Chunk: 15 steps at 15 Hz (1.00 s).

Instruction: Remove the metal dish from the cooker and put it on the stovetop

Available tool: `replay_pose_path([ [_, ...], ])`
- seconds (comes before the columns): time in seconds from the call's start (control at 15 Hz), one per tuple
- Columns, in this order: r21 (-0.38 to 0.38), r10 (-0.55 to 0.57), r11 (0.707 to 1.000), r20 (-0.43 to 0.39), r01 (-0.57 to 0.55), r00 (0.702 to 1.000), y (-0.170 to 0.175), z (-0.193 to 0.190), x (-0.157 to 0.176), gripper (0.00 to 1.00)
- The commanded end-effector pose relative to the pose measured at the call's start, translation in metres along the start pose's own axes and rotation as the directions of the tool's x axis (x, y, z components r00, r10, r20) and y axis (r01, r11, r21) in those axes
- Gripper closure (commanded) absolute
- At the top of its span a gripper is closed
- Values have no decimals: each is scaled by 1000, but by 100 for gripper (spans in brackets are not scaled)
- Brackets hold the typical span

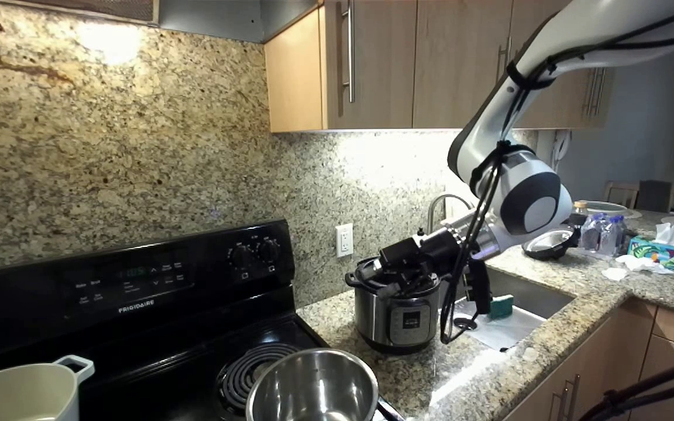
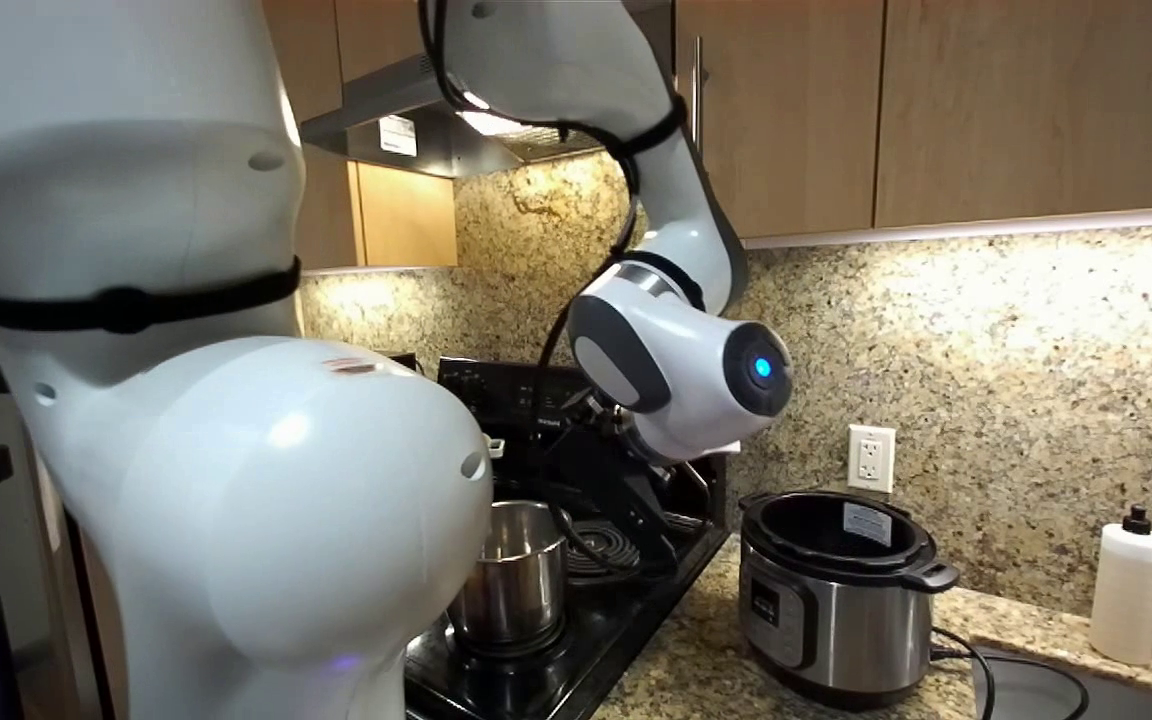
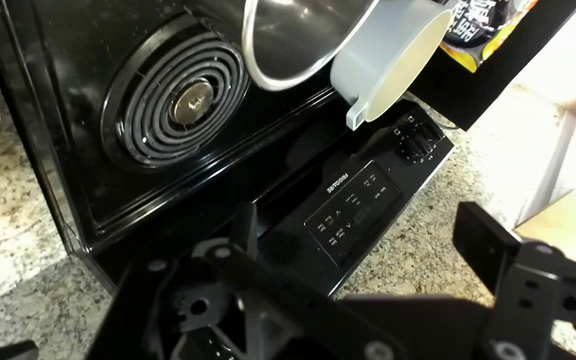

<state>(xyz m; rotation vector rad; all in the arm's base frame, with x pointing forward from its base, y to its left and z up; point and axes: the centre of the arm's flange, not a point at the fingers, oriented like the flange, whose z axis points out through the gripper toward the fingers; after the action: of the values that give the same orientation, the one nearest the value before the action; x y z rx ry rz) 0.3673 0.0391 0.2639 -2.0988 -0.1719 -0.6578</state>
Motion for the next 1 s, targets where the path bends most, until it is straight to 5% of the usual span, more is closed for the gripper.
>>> replay_pose_path([
  [0.0, -133, -38, 991, -33, 34, 999, -67, -2, -3, 0],
  [0.33, -366, 2, 931, -29, -12, 1000, -107, 14, 0, 0],
  [0.6, -553, 95, 827, -31, -97, 995, -120, 29, -4, 0],
  [0.93, -682, 236, 706, -28, -191, 971, -98, 44, -6, 0],
])
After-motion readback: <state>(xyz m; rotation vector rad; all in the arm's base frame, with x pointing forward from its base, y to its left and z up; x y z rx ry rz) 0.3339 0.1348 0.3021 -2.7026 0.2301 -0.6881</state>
